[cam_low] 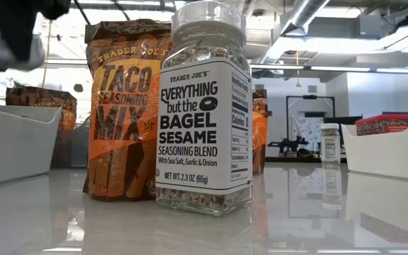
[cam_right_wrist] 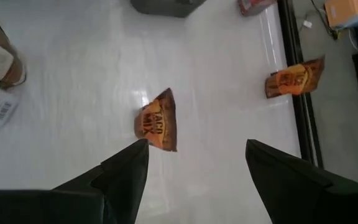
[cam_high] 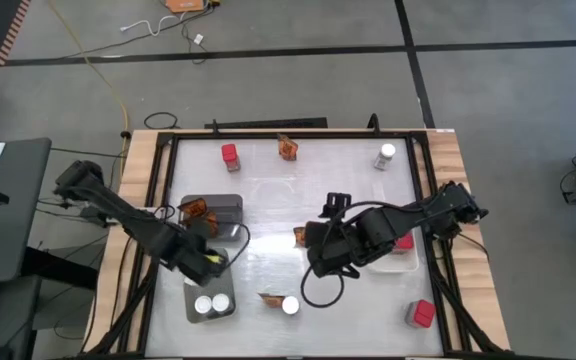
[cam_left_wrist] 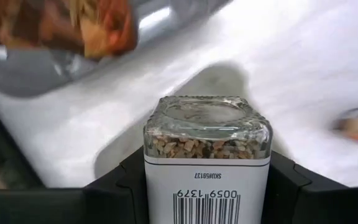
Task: Sort spices by type
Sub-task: Adjust the white spice bottle inside the gray bin
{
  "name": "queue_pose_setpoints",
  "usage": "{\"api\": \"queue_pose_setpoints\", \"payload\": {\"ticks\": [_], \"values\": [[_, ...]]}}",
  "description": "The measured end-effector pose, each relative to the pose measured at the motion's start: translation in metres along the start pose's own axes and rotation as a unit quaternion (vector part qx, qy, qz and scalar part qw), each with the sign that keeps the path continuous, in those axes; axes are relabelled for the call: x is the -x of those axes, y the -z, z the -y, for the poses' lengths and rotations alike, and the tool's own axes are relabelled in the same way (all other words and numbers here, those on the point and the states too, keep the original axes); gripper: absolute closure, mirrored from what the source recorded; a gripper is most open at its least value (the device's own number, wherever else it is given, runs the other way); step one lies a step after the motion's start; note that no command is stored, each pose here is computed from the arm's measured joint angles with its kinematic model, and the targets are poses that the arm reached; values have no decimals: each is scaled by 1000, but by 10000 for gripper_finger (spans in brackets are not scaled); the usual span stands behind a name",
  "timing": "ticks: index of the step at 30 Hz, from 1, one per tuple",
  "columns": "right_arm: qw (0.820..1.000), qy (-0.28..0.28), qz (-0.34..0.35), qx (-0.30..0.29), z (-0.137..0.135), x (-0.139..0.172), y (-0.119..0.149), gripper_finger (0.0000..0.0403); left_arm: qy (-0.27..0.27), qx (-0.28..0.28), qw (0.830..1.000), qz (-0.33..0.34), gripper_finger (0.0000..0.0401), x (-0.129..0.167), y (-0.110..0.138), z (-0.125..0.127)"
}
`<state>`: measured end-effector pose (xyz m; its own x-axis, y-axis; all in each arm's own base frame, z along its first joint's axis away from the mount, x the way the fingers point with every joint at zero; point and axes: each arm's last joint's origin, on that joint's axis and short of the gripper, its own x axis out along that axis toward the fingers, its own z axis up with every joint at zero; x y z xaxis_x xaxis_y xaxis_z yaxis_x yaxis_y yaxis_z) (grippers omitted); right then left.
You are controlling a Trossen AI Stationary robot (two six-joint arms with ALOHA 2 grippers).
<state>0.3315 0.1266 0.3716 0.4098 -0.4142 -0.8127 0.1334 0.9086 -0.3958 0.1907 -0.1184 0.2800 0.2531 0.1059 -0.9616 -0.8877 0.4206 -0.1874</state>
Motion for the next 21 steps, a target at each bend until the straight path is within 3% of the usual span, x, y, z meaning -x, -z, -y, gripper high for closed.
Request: {"api": "queue_pose_setpoints", "payload": {"ticks": [7, 13, 16, 21], "values": [[998, 42, -49, -12, -11, -14, 28, 97, 133, 30, 987, 81, 212, 41, -22, -22], [987, 82, -62, -121, 1, -14, 79, 97, 224, 25, 969, 102, 212, 57, -47, -20], [976, 90, -19, -200, 9, -1, 105, 97, 263, 15, 960, 96, 212, 59, -61, -12], [927, 79, 172, -323, 9, 9, 122, 97, 300, 1, 952, 58, 212, 56, -88, -7]]}}
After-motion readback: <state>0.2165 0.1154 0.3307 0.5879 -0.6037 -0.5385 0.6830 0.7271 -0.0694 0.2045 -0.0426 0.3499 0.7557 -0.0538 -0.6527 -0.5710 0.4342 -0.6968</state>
